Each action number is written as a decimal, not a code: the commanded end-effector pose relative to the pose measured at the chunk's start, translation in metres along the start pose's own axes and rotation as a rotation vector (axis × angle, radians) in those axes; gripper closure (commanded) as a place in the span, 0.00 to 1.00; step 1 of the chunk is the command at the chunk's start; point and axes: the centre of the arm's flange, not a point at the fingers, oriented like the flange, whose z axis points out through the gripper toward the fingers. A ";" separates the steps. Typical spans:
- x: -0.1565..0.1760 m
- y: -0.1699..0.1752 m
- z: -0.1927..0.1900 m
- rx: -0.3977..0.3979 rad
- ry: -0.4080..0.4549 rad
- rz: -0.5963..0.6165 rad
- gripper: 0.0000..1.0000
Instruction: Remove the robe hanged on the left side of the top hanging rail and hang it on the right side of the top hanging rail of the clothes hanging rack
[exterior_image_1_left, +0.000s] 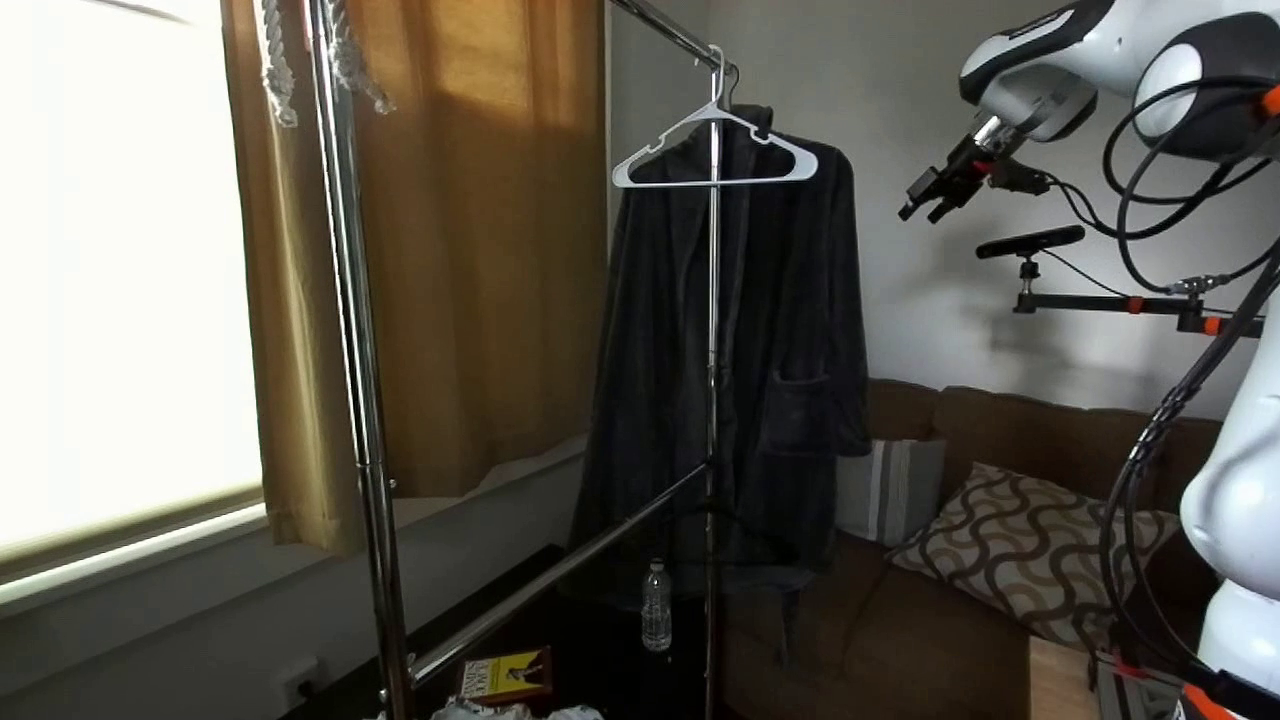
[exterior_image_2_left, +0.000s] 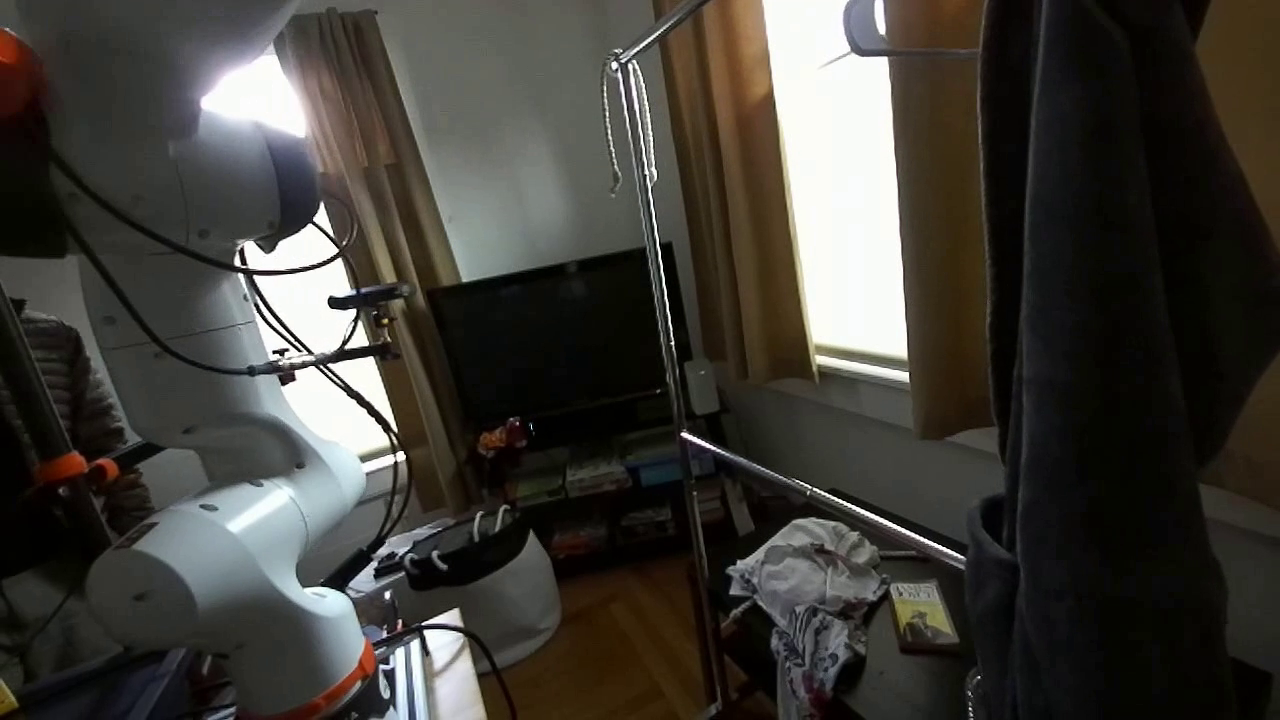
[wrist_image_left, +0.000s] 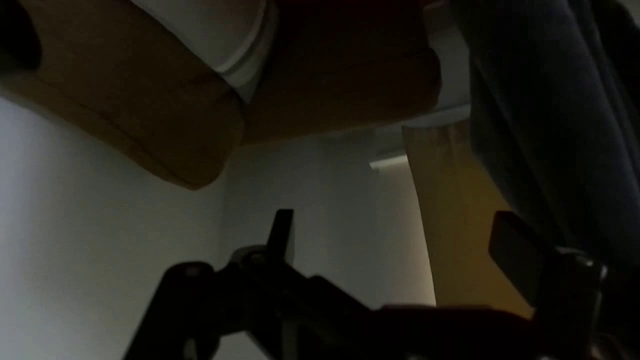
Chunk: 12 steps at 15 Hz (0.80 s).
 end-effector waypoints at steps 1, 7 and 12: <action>-0.053 -0.067 -0.018 0.123 -0.118 -0.075 0.00; -0.096 -0.177 -0.038 0.428 -0.324 -0.218 0.00; -0.121 -0.293 -0.035 0.653 -0.493 -0.406 0.00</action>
